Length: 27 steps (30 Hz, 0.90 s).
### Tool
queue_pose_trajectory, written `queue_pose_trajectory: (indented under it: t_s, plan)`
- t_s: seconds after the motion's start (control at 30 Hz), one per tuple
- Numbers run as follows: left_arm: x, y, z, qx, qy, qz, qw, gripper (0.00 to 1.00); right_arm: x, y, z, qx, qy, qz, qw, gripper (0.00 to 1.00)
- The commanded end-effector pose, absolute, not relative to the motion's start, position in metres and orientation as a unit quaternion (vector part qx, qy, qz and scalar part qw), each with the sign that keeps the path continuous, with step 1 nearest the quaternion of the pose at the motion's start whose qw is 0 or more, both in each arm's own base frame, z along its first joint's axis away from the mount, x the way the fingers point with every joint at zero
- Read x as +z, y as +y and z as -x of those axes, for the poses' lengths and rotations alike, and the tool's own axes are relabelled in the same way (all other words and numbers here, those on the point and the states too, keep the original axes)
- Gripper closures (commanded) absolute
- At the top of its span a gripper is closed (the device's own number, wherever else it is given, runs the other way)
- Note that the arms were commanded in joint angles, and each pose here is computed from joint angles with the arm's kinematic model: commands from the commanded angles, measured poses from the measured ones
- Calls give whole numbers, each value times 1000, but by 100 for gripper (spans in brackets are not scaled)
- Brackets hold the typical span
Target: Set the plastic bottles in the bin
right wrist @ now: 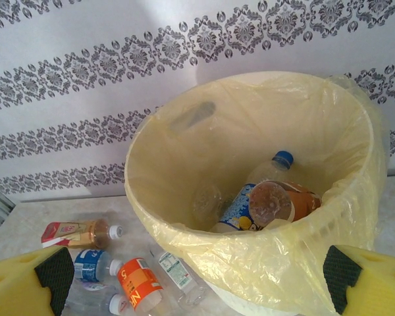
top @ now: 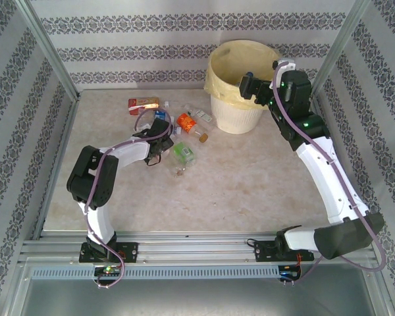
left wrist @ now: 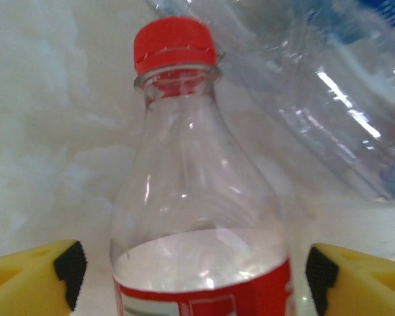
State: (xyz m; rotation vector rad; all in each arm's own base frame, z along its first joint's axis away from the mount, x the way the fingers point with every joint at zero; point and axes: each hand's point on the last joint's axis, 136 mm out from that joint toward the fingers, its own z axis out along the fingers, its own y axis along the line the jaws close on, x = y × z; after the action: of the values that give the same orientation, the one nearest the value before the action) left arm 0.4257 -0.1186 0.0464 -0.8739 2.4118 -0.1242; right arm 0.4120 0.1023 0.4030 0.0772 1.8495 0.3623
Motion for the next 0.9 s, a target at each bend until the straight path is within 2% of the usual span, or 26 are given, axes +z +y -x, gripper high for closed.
queue_pose_trajectory:
  t_s: [0.0,0.2,0.37,0.7,0.87]
  plan:
    - [41,-118,-435,-57,896,337,284,20,413,102,-404,152,785,-37,600,2]
    - [38,-115,-435,-58,897,330,288,33,413,106,-402,150,786,-29,599,2]
    - [55,-112,-438,-69,893,311,318,42,414,117,-401,162,783,-10,601,2]
    - [146,-133,-449,-143,875,195,420,48,411,170,-384,234,762,94,597,2]
    - [211,-158,-454,-221,845,135,468,48,405,202,-371,284,749,152,578,2]
